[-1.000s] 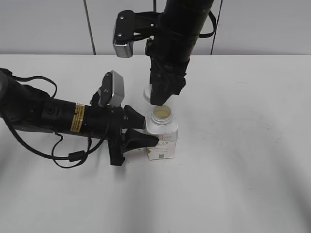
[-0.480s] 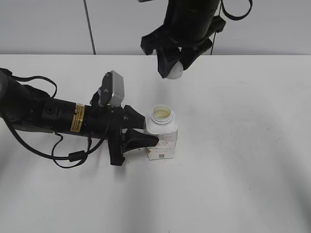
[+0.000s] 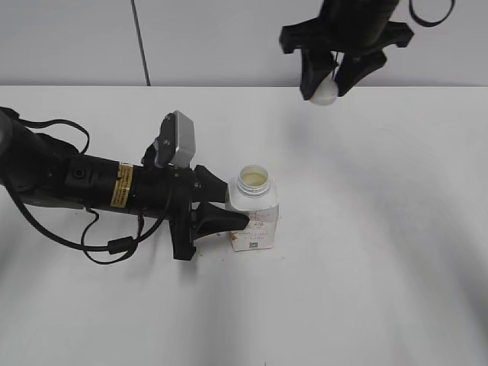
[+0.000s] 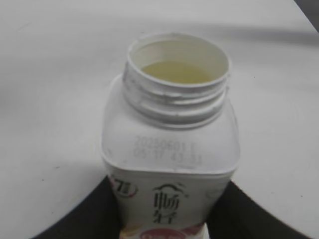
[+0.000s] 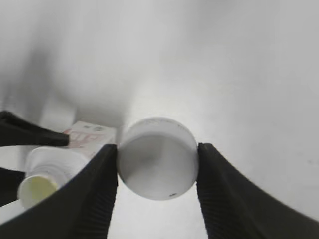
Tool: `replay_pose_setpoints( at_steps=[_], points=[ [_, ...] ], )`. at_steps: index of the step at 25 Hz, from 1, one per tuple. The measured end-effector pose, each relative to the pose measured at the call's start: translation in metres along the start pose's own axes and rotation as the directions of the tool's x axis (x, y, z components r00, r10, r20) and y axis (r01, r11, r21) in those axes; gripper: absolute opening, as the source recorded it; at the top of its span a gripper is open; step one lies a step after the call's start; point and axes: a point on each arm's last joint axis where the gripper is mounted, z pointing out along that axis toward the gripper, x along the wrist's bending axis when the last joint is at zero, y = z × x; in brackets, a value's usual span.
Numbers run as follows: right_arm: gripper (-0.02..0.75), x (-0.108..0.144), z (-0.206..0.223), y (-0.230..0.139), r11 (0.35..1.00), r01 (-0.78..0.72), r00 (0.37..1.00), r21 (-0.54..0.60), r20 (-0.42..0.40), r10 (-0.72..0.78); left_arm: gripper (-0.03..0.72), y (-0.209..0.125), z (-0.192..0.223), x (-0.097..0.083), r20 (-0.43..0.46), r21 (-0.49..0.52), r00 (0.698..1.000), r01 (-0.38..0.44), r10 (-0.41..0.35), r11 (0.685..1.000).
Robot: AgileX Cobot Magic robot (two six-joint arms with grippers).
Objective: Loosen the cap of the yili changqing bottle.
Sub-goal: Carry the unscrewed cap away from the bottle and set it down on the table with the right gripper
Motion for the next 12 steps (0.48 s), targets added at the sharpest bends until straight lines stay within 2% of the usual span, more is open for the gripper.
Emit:
replay_pose_setpoints(
  at_steps=[7, 12],
  points=[
    [0.386, -0.08, -0.01, 0.003, 0.994, -0.109, 0.99, -0.026, 0.089, 0.111, 0.307, 0.001, 0.0, 0.001, -0.015, -0.008, 1.0, 0.011, -0.011, 1.0],
    [0.386, -0.117, -0.016, 0.0, 0.985, -0.168, 0.977, -0.039, 0.127, 0.172, 0.307, 0.001, 0.0, 0.002, -0.021, -0.009, 1.0, 0.015, -0.015, 1.0]
  ],
)
